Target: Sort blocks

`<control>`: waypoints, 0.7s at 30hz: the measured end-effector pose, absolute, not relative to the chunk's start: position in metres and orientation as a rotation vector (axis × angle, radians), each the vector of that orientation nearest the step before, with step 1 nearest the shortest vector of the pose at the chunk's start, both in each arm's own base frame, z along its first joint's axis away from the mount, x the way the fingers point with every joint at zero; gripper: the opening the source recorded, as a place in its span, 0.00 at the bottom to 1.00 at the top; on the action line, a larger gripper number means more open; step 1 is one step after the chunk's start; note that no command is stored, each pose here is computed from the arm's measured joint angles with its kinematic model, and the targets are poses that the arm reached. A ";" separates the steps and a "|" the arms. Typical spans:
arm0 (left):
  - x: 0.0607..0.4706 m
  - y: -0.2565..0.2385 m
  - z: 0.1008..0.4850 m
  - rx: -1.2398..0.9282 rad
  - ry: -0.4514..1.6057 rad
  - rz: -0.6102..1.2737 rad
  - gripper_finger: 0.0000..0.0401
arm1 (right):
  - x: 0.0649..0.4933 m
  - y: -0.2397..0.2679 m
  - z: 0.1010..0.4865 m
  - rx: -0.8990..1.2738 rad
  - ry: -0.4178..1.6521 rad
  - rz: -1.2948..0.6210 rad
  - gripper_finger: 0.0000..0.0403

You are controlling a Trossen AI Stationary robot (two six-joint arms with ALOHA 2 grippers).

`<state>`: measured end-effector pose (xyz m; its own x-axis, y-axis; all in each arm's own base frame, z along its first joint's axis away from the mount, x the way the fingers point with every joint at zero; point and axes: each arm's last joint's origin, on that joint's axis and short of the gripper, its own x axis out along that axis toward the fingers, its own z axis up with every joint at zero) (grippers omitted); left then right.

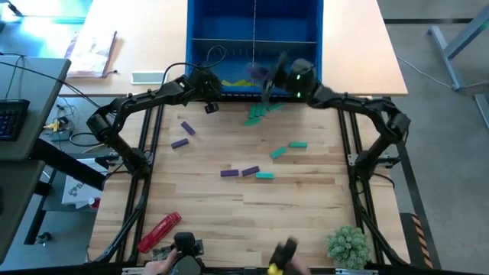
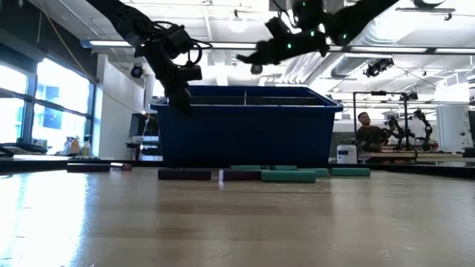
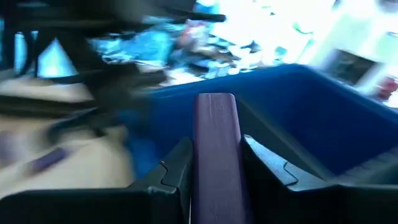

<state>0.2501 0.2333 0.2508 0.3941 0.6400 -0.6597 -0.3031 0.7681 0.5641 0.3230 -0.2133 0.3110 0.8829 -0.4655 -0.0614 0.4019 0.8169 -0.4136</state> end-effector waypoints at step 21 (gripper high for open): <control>0.250 0.233 0.251 0.392 1.003 0.613 0.31 | 0.264 -0.442 0.344 -0.205 0.036 -0.971 0.23</control>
